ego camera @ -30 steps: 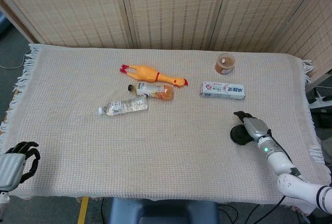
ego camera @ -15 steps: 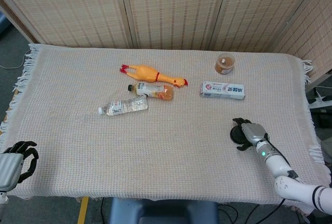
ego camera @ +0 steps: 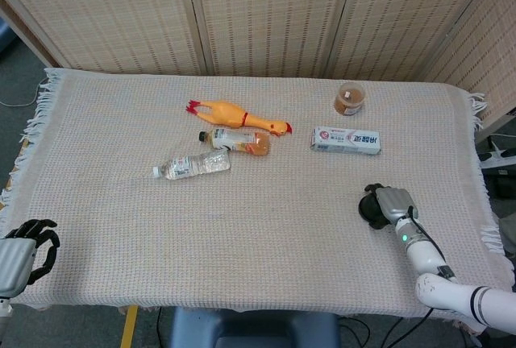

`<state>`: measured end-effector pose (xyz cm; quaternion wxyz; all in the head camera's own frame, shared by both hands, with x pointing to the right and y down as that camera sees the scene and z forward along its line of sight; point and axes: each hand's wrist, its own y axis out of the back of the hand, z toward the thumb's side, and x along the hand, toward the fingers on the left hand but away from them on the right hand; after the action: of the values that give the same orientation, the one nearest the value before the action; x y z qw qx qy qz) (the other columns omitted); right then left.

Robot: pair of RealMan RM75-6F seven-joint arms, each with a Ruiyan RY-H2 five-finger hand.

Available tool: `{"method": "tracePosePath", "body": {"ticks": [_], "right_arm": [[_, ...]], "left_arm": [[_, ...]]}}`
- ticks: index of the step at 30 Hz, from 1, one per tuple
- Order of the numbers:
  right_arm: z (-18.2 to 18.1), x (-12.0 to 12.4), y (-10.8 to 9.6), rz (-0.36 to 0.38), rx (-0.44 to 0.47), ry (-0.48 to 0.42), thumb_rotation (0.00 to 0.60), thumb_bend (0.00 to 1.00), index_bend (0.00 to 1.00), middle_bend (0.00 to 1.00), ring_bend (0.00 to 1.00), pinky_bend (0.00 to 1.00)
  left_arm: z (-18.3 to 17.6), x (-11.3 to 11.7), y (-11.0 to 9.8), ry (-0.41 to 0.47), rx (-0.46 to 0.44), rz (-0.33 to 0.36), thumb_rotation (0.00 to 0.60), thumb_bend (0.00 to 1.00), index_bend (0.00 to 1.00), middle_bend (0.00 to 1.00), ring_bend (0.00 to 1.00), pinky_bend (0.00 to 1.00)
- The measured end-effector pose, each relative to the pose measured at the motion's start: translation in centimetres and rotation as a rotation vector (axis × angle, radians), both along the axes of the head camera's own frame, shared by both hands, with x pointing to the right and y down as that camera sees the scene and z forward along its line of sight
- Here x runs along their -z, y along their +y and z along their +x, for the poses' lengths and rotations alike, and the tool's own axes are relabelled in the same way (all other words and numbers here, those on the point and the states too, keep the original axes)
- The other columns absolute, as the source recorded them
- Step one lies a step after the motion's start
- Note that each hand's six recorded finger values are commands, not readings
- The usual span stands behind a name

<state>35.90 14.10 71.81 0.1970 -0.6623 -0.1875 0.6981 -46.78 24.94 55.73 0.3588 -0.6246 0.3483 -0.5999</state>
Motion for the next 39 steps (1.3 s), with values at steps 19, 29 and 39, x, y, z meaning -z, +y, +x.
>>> {"method": "tracePosePath", "body": {"ticks": [19, 29, 39], "right_arm": [[-1.0, 1.8, -1.4, 0.284, 0.022, -0.041, 0.6, 0.29, 0.68, 0.6, 0.7, 0.79], [-4.8, 7.2, -2.8, 0.604, 0.041, -0.429, 0.6, 0.29, 0.71, 0.62, 0.72, 0.8], [-2.1, 6.9, -2.7, 0.559, 0.091, -0.176, 0.6, 0.29, 0.78, 0.68, 0.76, 0.85]], "left_arm": [[0.0, 0.0, 0.0, 0.0, 0.0, -0.001, 0.6, 0.53, 0.6, 0.31, 0.25, 0.43], [0.0, 0.1, 0.0, -0.001, 0.001, 0.002, 0.6, 0.53, 0.59, 0.31, 0.25, 0.43], [-0.1, 0.0, 0.0, -0.009, 0.004, 0.001, 0.6, 0.53, 0.6, 0.31, 0.25, 0.43]]}}
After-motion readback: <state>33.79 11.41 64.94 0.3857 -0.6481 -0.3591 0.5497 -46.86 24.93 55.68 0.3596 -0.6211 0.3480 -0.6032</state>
